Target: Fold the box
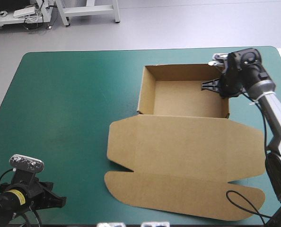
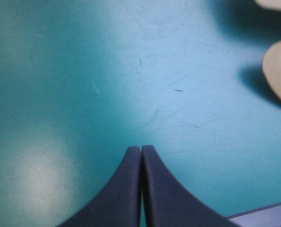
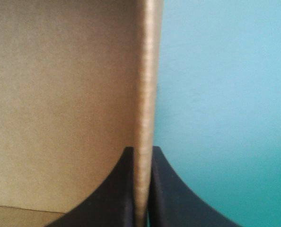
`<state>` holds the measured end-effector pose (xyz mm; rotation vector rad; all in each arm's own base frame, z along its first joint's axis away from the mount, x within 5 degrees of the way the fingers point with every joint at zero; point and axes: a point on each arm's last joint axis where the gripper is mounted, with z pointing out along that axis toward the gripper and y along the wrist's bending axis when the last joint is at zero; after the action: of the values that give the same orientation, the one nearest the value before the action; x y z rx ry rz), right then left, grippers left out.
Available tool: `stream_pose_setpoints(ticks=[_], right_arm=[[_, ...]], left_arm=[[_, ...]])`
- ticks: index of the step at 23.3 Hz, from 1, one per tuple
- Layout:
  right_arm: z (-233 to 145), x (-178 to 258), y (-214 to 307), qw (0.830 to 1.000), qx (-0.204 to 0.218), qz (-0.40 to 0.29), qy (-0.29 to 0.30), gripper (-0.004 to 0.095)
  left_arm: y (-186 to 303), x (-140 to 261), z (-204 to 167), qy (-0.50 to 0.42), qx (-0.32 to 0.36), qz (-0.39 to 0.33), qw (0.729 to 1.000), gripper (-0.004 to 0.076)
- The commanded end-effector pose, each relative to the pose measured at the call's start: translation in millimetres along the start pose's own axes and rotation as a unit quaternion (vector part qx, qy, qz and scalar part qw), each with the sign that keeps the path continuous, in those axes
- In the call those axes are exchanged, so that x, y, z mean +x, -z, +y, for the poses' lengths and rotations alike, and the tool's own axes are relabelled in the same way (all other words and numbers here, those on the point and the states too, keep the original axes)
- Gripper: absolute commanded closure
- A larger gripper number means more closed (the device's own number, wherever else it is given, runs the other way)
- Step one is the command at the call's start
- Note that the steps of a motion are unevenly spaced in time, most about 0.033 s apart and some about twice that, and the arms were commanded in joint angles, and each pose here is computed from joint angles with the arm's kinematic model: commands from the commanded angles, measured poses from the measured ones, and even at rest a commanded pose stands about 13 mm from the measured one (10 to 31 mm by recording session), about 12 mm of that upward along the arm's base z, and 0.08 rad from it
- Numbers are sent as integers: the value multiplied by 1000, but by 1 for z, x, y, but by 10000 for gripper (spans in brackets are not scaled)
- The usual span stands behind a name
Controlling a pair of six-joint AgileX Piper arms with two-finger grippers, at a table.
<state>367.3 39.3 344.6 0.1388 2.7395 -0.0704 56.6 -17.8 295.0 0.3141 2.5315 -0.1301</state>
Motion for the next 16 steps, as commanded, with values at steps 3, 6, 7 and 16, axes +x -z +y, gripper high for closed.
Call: stream_pose_setpoints(ticks=[3, 6, 7, 16], right_arm=[[-79, -3, 43, 996, 44, -54, -61, 926], [-117, 0, 45, 993, 68, -52, -82, 927], [-129, 1, 44, 992, 76, -49, -92, 926], [-193, -3, -26, 985, 39, 4, -169, 926]], left_arm=[[6, 3, 1, 23, 6, -42, 999, 732], [8, 5, 1, 27, 7, -48, 998, 733], [8, 5, 1, 27, 7, -50, 998, 733], [8, 5, 1, 27, 7, -50, 998, 733]])
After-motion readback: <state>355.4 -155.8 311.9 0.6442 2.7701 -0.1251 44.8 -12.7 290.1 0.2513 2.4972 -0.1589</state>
